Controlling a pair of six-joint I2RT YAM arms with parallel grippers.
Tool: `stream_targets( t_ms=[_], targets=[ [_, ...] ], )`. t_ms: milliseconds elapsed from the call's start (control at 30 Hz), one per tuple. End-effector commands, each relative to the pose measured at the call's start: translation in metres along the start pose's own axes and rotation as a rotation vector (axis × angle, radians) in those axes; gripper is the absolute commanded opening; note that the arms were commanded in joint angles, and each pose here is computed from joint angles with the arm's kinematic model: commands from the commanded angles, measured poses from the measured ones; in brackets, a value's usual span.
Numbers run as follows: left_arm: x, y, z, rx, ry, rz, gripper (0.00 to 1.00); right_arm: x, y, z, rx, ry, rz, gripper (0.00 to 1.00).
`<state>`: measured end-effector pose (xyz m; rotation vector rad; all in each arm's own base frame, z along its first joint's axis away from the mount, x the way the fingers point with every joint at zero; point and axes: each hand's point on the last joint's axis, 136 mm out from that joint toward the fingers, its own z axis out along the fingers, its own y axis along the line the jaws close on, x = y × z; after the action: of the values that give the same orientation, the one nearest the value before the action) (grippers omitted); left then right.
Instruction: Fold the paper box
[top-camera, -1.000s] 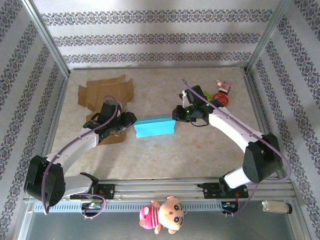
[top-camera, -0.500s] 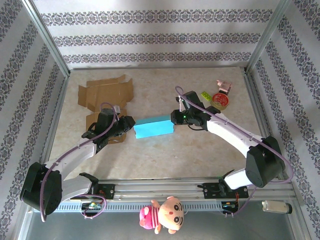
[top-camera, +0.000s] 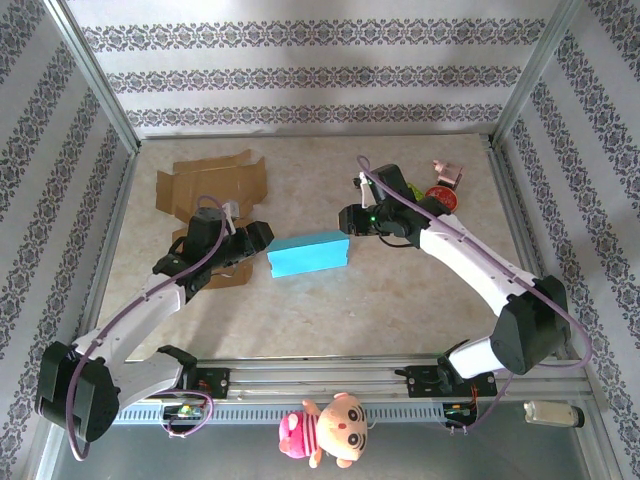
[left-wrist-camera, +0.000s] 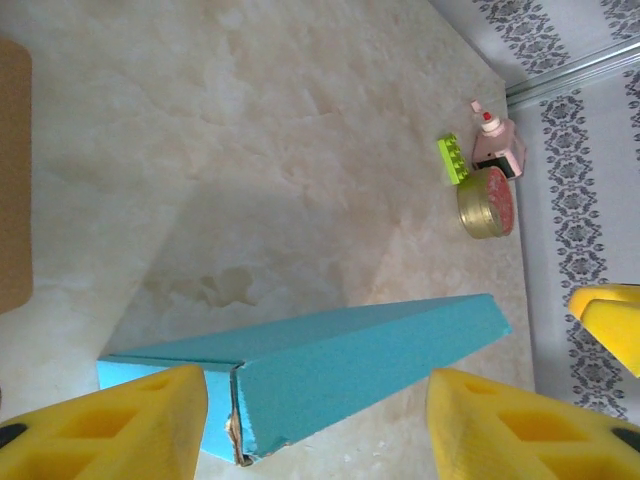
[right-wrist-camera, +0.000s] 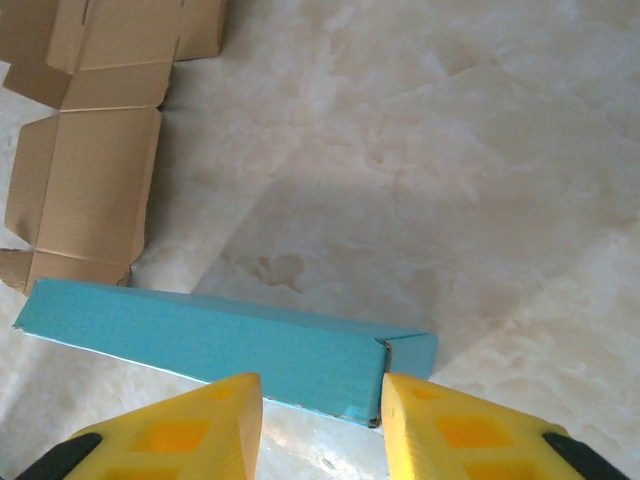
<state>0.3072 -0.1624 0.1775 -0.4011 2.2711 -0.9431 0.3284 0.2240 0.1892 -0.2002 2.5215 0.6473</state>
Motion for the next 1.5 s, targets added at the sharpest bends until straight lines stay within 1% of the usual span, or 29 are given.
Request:
stream_targets(
  t_ms=[0, 133, 167, 233, 300, 367, 400, 433, 533, 567, 633, 700, 800, 900, 967, 1000, 1067, 1200, 1300, 1367, 1400, 1433, 1467],
  targets=[
    [0.011, 0.013, 0.002, -0.035, 0.039, -0.070, 0.60, 0.011, -0.016, 0.008, 0.042, 0.043, 0.044, 0.38],
    [0.027, 0.037, 0.009, -0.102, 0.083, -0.120, 0.60, 0.032, -0.027, 0.024, 0.056, 0.111, 0.064, 0.37],
    [0.034, 0.042, 0.012, -0.106, 0.105, -0.136, 0.58, 0.040, -0.030, 0.029, 0.060, 0.132, 0.071, 0.35],
    [0.047, 0.051, 0.019, -0.113, 0.150, -0.160, 0.50, 0.060, -0.038, 0.041, 0.072, 0.176, 0.087, 0.31],
    [0.063, 0.069, 0.023, -0.155, 0.188, -0.181, 0.35, 0.082, -0.051, 0.053, 0.106, 0.223, 0.100, 0.25],
    [0.073, 0.084, 0.023, -0.195, 0.199, -0.188, 0.25, 0.099, -0.061, 0.060, 0.138, 0.264, 0.113, 0.22],
    [0.076, 0.089, 0.023, -0.204, 0.199, -0.183, 0.22, 0.103, -0.061, 0.062, 0.134, 0.277, 0.116, 0.22],
    [0.076, 0.092, 0.023, -0.210, 0.197, -0.180, 0.22, 0.104, -0.060, 0.062, 0.129, 0.282, 0.118, 0.22],
    [0.066, 0.083, 0.022, -0.191, 0.174, -0.149, 0.22, 0.087, -0.047, 0.054, 0.094, 0.244, 0.106, 0.22],
    [0.059, 0.075, 0.021, -0.176, 0.158, -0.131, 0.26, 0.075, -0.040, 0.047, 0.079, 0.213, 0.096, 0.23],
    [0.043, 0.061, 0.017, -0.159, 0.120, -0.094, 0.37, 0.053, -0.028, 0.034, 0.048, 0.157, 0.085, 0.25],
    [0.026, 0.043, 0.011, -0.132, 0.076, -0.056, 0.46, 0.031, -0.013, 0.020, 0.005, 0.097, 0.077, 0.29],
    [0.011, 0.022, 0.006, -0.074, 0.039, -0.048, 0.48, 0.011, 0.001, 0.009, -0.035, 0.049, 0.071, 0.32],
    [0.010, 0.019, 0.006, -0.065, 0.037, -0.067, 0.49, 0.006, -0.001, 0.013, -0.025, 0.039, 0.069, 0.34],
    [0.014, 0.027, 0.009, -0.084, 0.046, -0.079, 0.49, 0.011, -0.008, 0.021, -0.001, 0.057, 0.071, 0.35],
    [0.019, 0.032, 0.011, -0.094, 0.056, -0.090, 0.47, 0.016, -0.012, 0.027, 0.011, 0.075, 0.072, 0.35],
    [0.030, 0.037, 0.016, -0.081, 0.095, -0.115, 0.39, 0.028, -0.018, 0.035, 0.024, 0.111, 0.078, 0.34],
    [0.056, 0.047, 0.019, -0.065, 0.179, -0.160, 0.25, 0.064, -0.032, 0.046, 0.073, 0.190, 0.065, 0.28],
    [0.066, 0.043, 0.011, -0.039, 0.220, -0.135, 0.19, 0.084, -0.041, 0.040, 0.113, 0.229, 0.037, 0.24],
    [0.069, 0.031, -0.001, 0.006, 0.243, -0.095, 0.19, 0.095, -0.039, 0.028, 0.105, 0.235, 0.047, 0.24],
    [0.071, 0.029, -0.010, 0.005, 0.250, -0.077, 0.20, 0.102, -0.037, 0.018, 0.094, 0.228, 0.061, 0.25],
    [0.072, 0.027, -0.018, 0.004, 0.249, -0.055, 0.22, 0.110, -0.037, 0.011, 0.082, 0.226, 0.075, 0.28],
    [0.075, 0.029, -0.027, -0.009, 0.248, -0.041, 0.28, 0.120, -0.037, 0.002, 0.072, 0.226, 0.094, 0.31]
  ],
)
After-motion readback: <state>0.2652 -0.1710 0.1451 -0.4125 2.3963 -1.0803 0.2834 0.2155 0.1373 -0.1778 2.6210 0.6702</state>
